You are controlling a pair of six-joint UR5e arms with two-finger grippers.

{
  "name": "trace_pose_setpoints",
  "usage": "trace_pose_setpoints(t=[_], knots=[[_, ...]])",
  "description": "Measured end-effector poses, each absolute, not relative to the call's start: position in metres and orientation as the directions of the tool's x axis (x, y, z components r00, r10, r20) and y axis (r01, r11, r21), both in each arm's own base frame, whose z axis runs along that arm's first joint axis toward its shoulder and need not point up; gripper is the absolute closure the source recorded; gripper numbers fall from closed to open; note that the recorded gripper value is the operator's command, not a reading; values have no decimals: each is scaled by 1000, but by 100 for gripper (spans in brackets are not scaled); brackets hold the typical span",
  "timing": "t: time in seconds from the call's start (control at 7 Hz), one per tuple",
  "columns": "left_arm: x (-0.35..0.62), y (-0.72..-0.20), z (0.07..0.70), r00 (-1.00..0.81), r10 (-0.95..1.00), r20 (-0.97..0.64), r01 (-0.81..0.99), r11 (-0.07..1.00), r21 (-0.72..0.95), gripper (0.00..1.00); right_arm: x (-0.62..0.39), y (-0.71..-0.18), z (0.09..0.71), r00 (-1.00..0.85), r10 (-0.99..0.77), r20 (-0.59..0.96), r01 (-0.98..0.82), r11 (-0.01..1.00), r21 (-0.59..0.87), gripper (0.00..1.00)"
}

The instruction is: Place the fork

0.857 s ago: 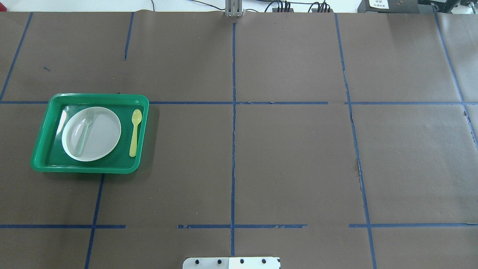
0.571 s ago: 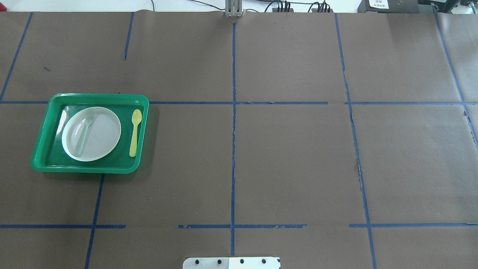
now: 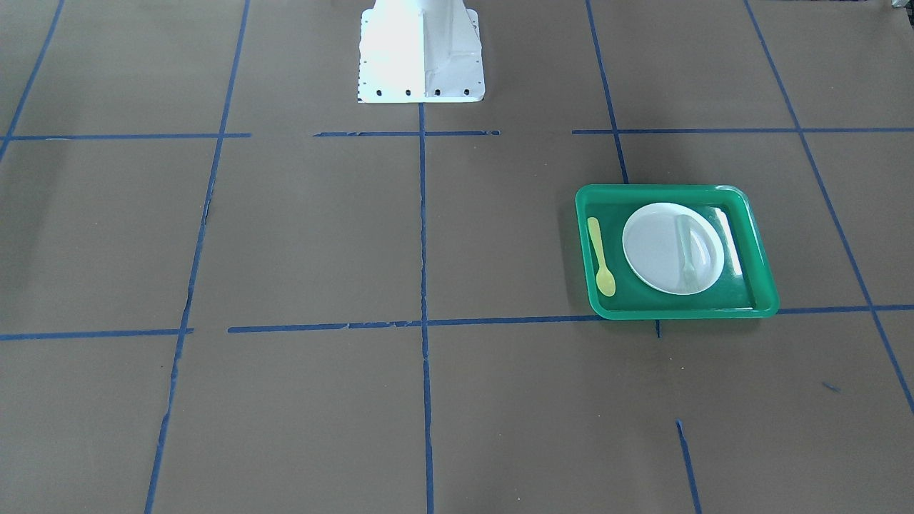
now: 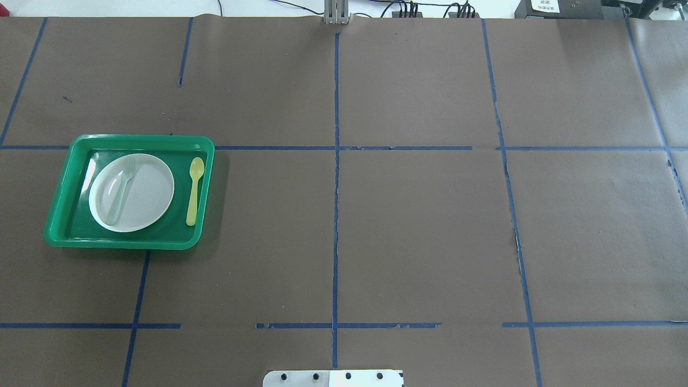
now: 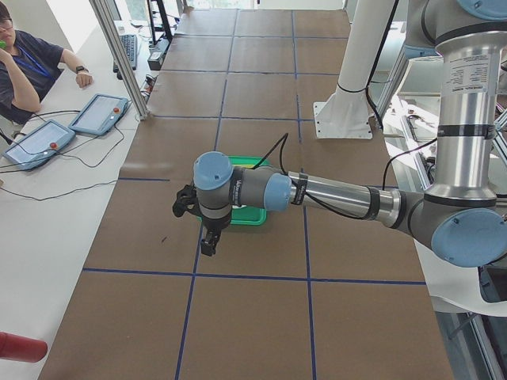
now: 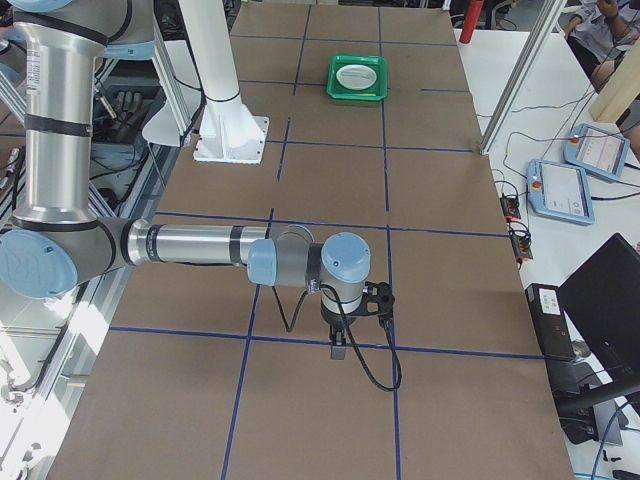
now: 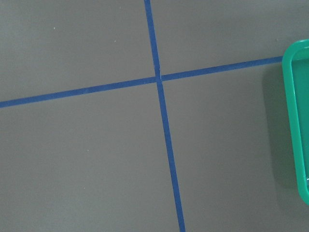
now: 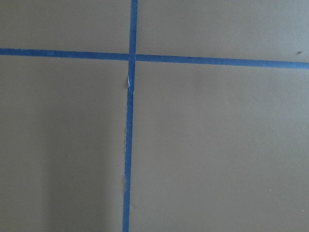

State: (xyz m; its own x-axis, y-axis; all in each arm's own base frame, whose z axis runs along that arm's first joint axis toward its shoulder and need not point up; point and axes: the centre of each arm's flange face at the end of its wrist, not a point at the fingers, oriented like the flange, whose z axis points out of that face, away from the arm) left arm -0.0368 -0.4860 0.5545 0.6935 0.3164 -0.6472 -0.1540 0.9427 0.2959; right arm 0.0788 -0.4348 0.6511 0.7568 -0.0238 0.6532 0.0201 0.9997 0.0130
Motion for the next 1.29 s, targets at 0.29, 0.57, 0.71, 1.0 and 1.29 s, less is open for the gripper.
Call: trace_pose_setpoints(t=[0.29,0.57,0.71,1.0,1.29], knots=[[18,-484,506,698,293,-654,-135,950,281,0,79,-435,651,757,-23,653,19,1000,12,0],[72,-478,470,699,259,-667,-119,961,248,0,79,-435,651,757,-23,653,20,1000,13,0],[93,-480,463,699,278,-659,-136,956,259,0,79,-435,651,757,-23,653,20,1000,13,0],[126,-499,479,691,316,-651,-161,944,288,0,79,-435,651,757,-23,653,20,1000,13,0],[182,-504,488,694,279,-663,-151,958,245,0,79,-435,651,757,-24,653,20,1000,13,0]])
